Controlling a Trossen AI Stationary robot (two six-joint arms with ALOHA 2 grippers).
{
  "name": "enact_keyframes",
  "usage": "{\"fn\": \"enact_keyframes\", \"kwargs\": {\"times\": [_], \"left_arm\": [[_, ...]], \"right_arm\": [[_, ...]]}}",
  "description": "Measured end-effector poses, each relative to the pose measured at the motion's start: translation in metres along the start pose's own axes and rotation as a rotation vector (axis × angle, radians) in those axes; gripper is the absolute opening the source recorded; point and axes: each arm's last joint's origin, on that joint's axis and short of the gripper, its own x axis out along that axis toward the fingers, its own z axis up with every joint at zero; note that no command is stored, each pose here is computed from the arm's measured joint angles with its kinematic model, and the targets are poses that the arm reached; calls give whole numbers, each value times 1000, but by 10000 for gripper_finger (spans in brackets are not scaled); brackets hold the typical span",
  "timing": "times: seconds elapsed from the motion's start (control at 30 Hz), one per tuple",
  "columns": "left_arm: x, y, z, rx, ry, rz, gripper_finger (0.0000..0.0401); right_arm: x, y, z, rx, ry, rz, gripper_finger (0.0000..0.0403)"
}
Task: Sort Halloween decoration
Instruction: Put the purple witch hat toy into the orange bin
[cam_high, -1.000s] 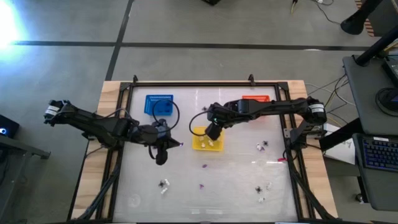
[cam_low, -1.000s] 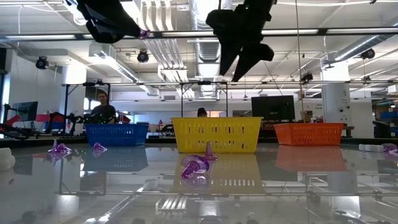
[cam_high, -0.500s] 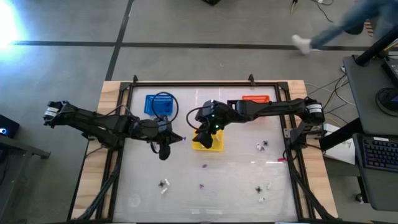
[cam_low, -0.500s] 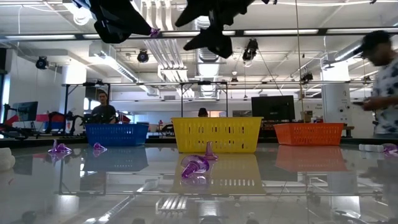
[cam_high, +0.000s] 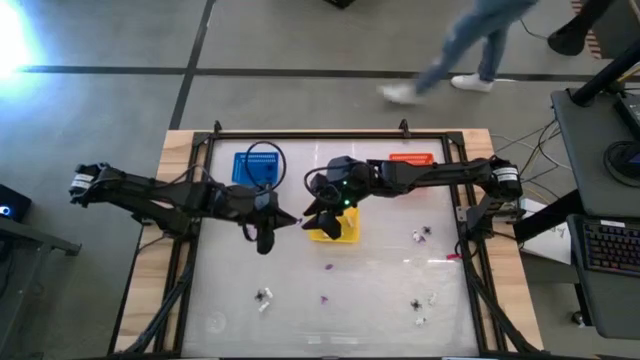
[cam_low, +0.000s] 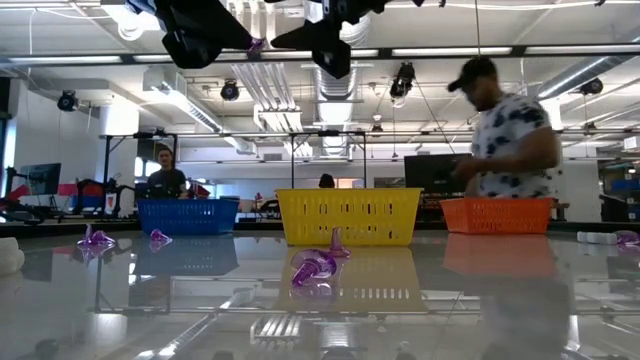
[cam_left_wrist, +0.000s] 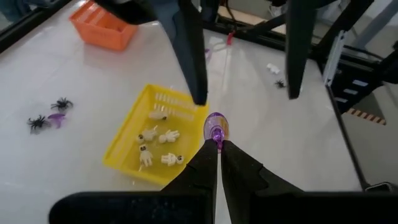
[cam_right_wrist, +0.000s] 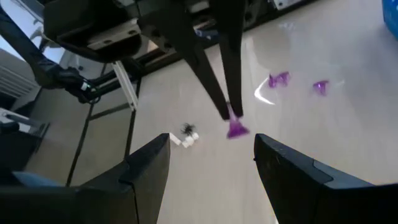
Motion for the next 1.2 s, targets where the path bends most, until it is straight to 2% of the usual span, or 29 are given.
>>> {"fn": "enact_keyframes", "kwargs": {"times": [0.17,0.47,0.8,1.2], "left_arm": [[0,1,6,13,-44,-30,0],[3,4,6,18,-42,-24,0],[6,6,9,15,-56,-34,0],[7,7,9,16,-58,-29,0]], "right_arm": [[1,-1,1,-3,-19,-29,224],[6,-5,0,-15,-28,-58,218],[6,-4,1,-14,-38,-55,153],[6,-5,0,6,-29,-58,94]]}}
